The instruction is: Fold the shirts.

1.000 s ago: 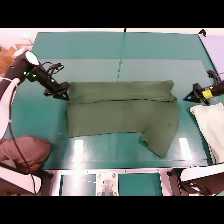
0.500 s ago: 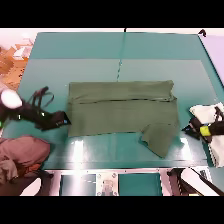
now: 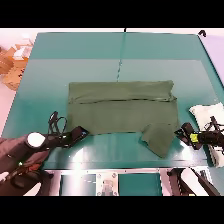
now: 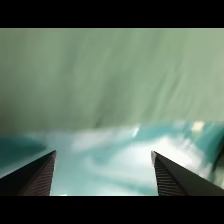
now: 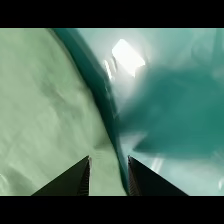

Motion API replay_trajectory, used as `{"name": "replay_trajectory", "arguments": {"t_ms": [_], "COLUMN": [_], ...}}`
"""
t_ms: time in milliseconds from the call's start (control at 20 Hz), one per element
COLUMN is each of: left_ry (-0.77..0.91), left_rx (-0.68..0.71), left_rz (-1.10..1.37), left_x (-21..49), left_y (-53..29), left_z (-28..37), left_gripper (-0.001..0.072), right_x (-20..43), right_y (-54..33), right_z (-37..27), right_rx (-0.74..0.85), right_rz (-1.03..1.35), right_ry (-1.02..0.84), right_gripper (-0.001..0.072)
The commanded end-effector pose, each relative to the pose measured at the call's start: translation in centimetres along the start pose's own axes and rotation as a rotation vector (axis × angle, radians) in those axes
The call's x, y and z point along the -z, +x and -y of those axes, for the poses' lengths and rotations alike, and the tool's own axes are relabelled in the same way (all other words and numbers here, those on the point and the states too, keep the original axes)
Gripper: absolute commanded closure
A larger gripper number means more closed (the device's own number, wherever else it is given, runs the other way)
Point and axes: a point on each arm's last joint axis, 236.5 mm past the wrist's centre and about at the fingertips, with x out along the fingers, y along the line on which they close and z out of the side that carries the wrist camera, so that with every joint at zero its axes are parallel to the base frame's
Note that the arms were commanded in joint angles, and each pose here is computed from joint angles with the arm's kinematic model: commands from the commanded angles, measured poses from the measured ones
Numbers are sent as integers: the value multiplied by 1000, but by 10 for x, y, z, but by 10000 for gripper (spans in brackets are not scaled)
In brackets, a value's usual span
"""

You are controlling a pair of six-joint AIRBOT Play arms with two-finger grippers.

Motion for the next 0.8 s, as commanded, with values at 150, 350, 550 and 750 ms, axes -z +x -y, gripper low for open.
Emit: {"name": "replay_trajectory", "arguments": {"t_ms": [150,350,550,750], "left_ry": [-112,-84,4,52], "left_rx": [-4,-18,-13,-28], "left_rz": [278,267,254,255], "left_x": [-49,-58,-59,-59], "left_y": [15,24,23,23], "left_z": [-7,3,15,12], "left_gripper": [171,630,681,681], "right_x": [-11,-6,6,26], "right_y": [2,3,-4,-8], "right_z": [-16,-18,-10,15], "right_rx": [-60,-60,-9,100], "right_rz": [56,36,-34,-121], "right_ry": [10,-2,-54,-11], "right_gripper": [423,405,225,225]}}
